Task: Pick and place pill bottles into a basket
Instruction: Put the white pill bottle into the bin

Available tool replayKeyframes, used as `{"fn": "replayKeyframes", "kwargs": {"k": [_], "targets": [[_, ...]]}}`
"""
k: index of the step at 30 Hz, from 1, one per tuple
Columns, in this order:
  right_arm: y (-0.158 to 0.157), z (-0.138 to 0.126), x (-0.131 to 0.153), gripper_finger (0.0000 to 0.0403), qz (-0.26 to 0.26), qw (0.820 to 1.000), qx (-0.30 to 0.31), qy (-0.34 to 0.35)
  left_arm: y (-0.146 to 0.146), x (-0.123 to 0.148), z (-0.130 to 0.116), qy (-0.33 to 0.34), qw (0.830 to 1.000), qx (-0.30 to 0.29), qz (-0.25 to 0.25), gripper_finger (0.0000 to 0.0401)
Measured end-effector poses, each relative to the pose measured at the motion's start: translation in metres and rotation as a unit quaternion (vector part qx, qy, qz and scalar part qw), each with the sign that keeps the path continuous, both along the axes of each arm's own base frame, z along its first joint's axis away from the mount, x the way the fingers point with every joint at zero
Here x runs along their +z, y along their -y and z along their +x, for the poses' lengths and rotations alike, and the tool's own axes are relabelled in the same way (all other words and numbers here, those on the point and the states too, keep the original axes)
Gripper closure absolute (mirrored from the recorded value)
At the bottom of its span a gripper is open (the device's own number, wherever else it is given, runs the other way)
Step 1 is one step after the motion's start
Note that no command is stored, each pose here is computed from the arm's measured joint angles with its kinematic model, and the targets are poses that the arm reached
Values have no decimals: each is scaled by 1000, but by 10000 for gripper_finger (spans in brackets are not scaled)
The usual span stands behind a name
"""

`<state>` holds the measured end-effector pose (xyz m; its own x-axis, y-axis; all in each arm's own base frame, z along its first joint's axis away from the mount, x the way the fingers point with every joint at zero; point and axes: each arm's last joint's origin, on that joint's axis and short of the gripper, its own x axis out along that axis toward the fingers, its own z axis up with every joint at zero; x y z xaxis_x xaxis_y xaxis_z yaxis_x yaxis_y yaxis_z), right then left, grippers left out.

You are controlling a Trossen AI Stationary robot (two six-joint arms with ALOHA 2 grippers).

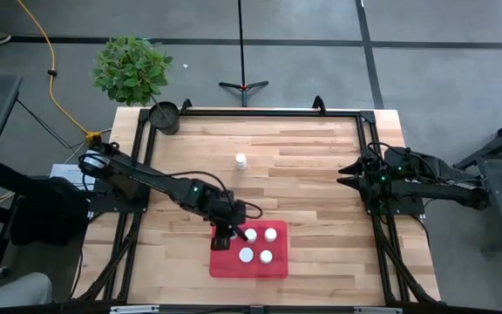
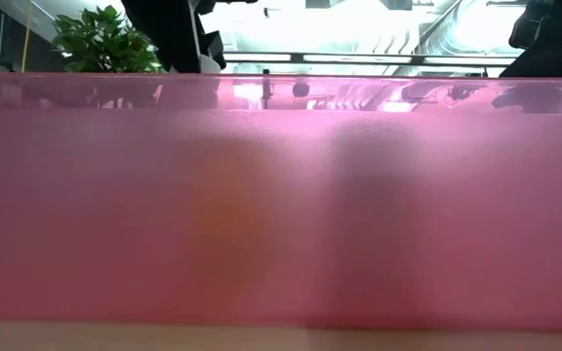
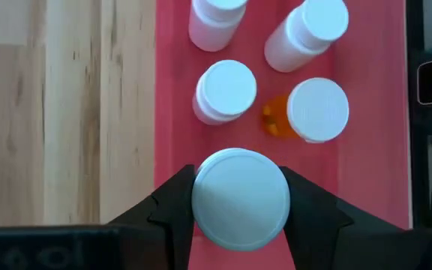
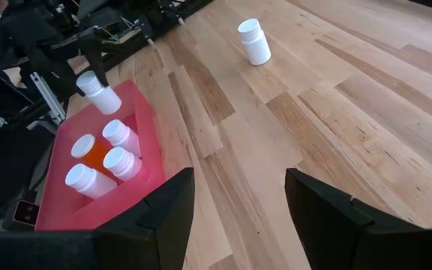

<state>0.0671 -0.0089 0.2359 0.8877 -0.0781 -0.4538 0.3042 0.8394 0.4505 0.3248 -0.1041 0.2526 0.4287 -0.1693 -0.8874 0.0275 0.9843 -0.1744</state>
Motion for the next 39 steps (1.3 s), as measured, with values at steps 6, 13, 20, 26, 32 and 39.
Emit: {"fn": "replayKeyframes", "kwargs": {"k": [6, 13, 20, 26, 32, 39], "targets": [[0, 0, 0, 203, 0, 1000, 0, 0, 15, 0, -5, 0, 1000, 2, 3, 207], [0, 0, 0, 203, 0, 1000, 0, 0, 31, 0, -11, 17, 999, 19, 28, 207], [0, 0, 0, 203, 0, 1000, 0, 0, 49, -1, -16, 43, 997, 41, 46, 207], [0, 0, 0, 203, 0, 1000, 0, 0, 63, -11, -20, 33, 997, 45, 60, 207], [0, 1, 0, 203, 1, 1000, 1, -3, 73, -25, -16, 26, 997, 49, 62, 207], [0, 1, 0, 203, 3, 1000, 2, -3, 79, -30, -16, 23, 997, 50, 53, 207]]}}
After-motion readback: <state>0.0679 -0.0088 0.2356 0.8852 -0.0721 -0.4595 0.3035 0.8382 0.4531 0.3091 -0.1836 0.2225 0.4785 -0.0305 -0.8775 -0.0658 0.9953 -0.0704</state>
